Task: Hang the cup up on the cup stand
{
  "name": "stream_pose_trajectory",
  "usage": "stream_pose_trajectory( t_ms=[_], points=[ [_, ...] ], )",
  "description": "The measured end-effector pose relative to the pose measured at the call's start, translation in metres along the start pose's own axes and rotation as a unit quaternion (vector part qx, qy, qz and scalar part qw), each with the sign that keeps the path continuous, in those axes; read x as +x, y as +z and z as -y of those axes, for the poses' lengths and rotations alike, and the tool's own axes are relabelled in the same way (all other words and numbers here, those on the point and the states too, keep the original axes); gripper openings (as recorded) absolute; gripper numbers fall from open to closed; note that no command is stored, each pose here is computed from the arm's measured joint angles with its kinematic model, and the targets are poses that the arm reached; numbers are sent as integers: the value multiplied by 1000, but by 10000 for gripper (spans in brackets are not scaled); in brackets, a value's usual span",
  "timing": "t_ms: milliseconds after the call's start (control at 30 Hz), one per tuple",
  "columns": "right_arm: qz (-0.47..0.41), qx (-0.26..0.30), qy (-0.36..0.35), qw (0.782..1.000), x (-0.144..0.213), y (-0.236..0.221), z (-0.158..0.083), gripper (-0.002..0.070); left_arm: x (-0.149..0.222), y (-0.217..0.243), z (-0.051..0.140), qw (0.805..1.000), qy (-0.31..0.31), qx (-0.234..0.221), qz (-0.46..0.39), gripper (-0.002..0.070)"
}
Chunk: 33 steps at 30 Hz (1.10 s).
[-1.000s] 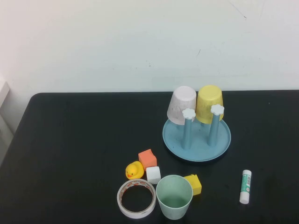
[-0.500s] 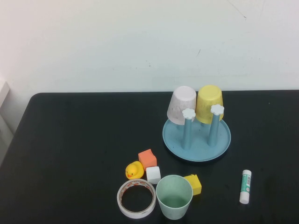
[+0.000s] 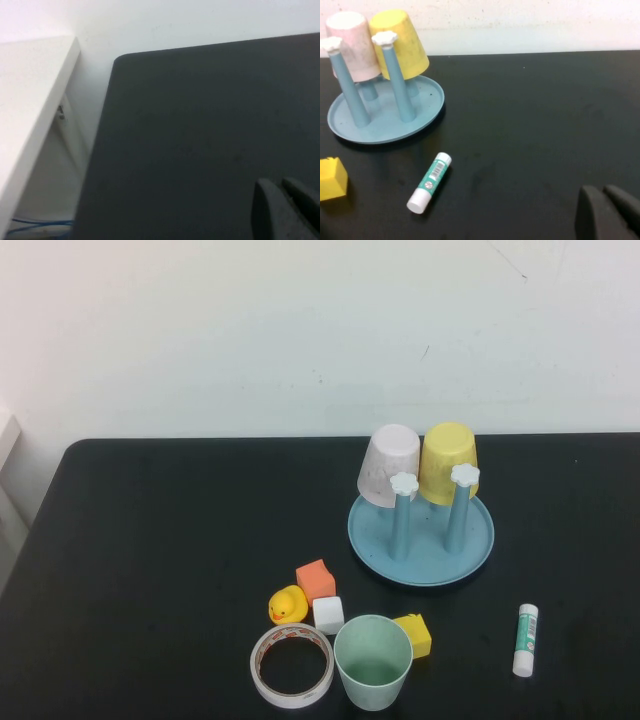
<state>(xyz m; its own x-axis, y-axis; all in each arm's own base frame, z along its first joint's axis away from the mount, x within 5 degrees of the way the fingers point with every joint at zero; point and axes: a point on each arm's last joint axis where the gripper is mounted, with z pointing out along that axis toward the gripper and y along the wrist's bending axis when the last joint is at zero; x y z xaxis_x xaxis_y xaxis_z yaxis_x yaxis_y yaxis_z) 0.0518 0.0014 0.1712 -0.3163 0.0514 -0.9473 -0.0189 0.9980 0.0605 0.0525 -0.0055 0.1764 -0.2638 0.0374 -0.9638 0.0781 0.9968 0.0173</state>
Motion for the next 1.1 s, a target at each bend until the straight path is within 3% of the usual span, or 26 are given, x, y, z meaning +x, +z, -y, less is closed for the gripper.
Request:
stream_pose_trajectory(
  t_ms=[100, 200, 233, 300, 400, 500, 667, 733, 833, 867, 967, 1100],
  points=[
    [-1, -9, 27, 1000, 0, 0, -2, -1, -1, 0, 3, 999, -40, 15, 4, -2],
    [-6, -42, 127, 991, 0, 0, -8, -1, -4, 0, 9, 985, -164, 56, 18, -2],
    [-9, -55, 167, 984, 0, -1, -10, -1, -6, -1, 12, 974, -215, 72, 21, -2],
    [-19, -92, 269, 959, -1, -1, -17, -1, -12, -2, 17, 934, -340, 109, 33, -2],
    [-32, -140, 388, 911, -3, -3, -25, -1, -20, -4, 17, 877, -457, 136, 54, -2],
    [-25, -156, 432, 888, -7, -4, -27, -1, -24, -4, 13, 854, -498, 128, 82, -2],
    [-11, -159, 390, 907, -8, -4, -27, -1, -28, -4, 6, 834, -528, 109, 115, -2],
    [-9, -160, 375, 913, -8, -4, -27, -1, -27, -4, 6, 841, -517, 109, 115, -1],
    [-2, -159, 343, 926, -8, -4, -27, -1, -27, -5, 10, 876, -456, 119, 105, -1],
    [2, -159, 320, 934, -8, -4, -27, -1, -36, -9, 16, 905, -390, 140, 94, -1],
    [5, -159, 302, 940, -8, -4, -27, -1, -60, -14, 24, 940, -291, 167, 61, -2],
    [5, -161, 284, 945, -8, -4, -27, -1, -88, -8, 34, 965, -164, 198, -51, -1]
  ],
)
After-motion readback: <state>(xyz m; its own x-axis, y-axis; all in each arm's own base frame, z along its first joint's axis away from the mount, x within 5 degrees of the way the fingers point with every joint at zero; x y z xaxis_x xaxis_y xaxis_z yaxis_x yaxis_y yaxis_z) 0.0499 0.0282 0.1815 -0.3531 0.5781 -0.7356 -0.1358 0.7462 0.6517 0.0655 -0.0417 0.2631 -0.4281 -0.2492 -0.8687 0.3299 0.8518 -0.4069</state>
